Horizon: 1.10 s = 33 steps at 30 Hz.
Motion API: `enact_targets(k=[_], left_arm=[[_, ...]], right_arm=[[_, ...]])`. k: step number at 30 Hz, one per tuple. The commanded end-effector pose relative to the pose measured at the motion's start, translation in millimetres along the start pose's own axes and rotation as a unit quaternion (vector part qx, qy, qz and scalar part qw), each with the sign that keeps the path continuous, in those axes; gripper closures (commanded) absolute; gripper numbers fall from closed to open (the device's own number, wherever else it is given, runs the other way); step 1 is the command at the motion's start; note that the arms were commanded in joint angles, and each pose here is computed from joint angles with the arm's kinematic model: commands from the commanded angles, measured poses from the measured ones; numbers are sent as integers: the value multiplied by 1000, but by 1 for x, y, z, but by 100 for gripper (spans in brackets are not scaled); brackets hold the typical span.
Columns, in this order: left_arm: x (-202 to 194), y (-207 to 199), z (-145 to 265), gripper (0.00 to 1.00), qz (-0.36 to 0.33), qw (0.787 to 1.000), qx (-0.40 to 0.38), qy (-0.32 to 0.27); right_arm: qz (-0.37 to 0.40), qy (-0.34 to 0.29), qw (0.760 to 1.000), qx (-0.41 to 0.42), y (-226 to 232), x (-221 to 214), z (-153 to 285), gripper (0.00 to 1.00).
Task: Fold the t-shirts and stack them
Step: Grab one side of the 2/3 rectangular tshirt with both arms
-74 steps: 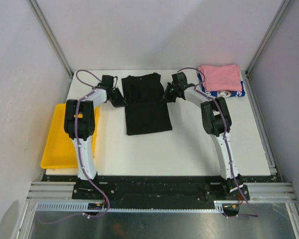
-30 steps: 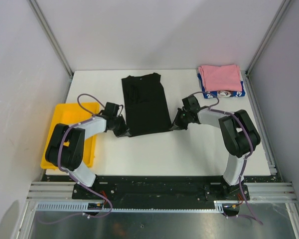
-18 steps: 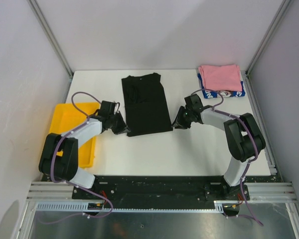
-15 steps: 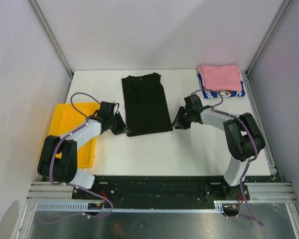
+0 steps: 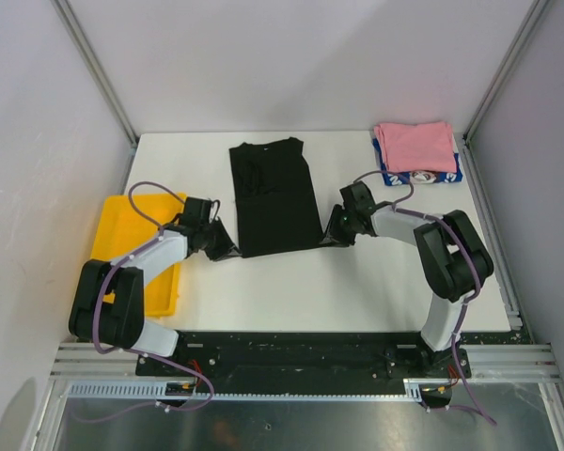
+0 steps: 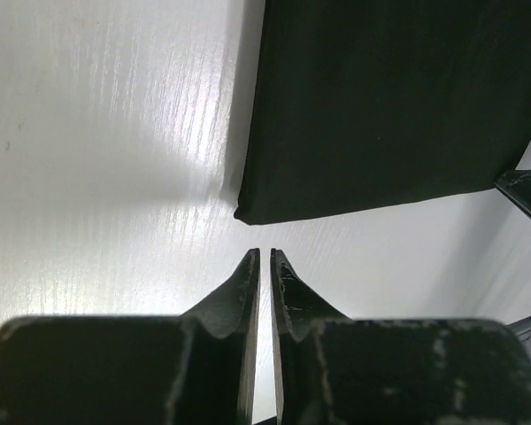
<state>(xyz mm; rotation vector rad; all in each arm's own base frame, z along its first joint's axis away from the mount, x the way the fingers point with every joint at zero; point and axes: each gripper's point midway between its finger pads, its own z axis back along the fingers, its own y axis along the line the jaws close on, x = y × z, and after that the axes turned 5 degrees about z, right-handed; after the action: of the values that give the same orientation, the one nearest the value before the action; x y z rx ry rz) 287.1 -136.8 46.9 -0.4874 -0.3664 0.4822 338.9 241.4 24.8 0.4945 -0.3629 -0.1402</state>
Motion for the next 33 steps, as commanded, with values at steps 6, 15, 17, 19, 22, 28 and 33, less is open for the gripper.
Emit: enact_targets(k=[6,15,17,19,22,28,33], left_arm=[[2,1,3,77,-7,1000,-13,-6],[-9,11,-13,69,10,1000,-10,14],[-12,12,-16,69,14,1000,-12,19],[-14,12,-18,68,17,1000,-14,22],[-13,13,-20,68,22,999,-13,21],[-7,17,-16,68,30,1000,-6,-6],[-1,22,-12,68,38,999,3,-28]], right_arm=[[-3,4,999,-54,-18,-12,-14,99],[14,26,997,-75,-17,-32,-10,100],[16,29,997,-75,-15,-36,-10,100],[18,32,997,-75,-14,-40,-10,100],[18,34,996,-76,-15,-44,-9,100],[16,38,996,-79,-21,-47,-7,100],[17,41,996,-80,-23,-49,-7,100]])
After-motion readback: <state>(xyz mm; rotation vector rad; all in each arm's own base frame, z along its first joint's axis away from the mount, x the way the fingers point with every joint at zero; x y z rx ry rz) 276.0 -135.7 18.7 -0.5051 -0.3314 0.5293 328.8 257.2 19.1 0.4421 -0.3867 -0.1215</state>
